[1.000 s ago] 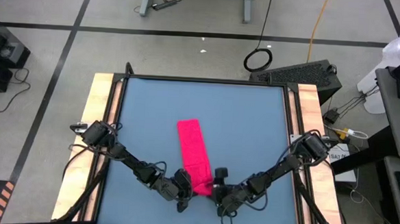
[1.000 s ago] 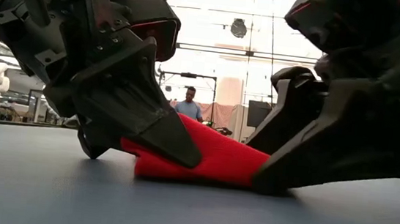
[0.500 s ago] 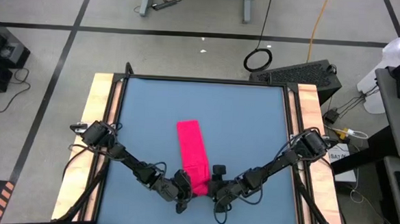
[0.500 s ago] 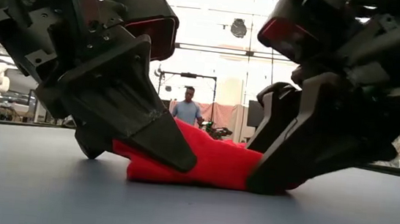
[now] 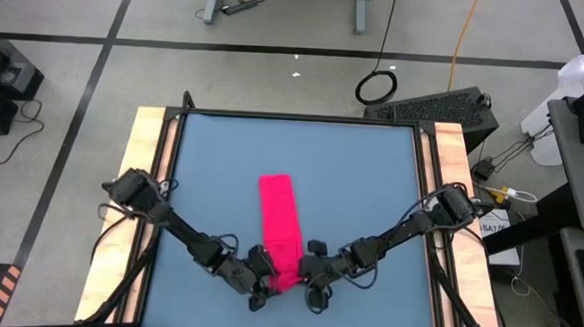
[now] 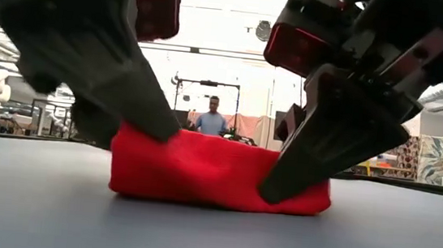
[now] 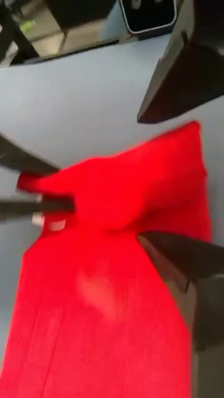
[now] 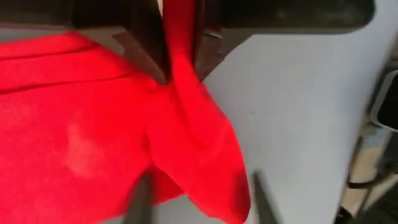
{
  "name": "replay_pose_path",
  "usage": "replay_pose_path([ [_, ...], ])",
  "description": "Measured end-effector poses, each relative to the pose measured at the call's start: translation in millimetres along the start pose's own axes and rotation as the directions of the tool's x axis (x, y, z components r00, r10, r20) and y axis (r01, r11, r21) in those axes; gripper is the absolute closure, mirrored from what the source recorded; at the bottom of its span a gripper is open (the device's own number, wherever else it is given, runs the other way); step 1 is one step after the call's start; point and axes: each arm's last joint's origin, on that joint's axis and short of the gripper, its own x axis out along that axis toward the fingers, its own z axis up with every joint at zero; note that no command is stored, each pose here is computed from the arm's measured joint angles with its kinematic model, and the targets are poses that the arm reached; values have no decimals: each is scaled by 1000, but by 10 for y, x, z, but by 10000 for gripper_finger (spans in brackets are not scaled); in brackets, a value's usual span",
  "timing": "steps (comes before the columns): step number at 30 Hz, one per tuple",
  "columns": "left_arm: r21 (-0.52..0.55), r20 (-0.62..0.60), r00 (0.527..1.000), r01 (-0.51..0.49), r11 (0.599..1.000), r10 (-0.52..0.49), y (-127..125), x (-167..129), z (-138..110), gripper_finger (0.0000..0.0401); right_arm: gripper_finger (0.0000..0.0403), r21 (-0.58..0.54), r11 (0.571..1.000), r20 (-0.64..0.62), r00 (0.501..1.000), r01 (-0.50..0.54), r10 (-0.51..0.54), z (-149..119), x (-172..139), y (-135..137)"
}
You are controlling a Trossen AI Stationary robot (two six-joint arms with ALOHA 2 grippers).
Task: Roll towel
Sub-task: Roll the red towel
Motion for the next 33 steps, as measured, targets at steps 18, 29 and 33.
replay_pose_path([
  [18, 258, 297, 955, -104, 961, 24, -440, -193, -164, 72, 374, 280, 941, -112, 967, -190, 229, 245, 15, -282],
  [29, 270, 291, 955, -135, 953, 52, -333, 87, -425, 72, 374, 374, 909, -111, 964, -185, 242, 308, 13, -416],
  [33, 274, 288, 955, -153, 949, 71, -299, 118, -441, 73, 374, 393, 902, -113, 964, -179, 240, 308, 12, -424],
])
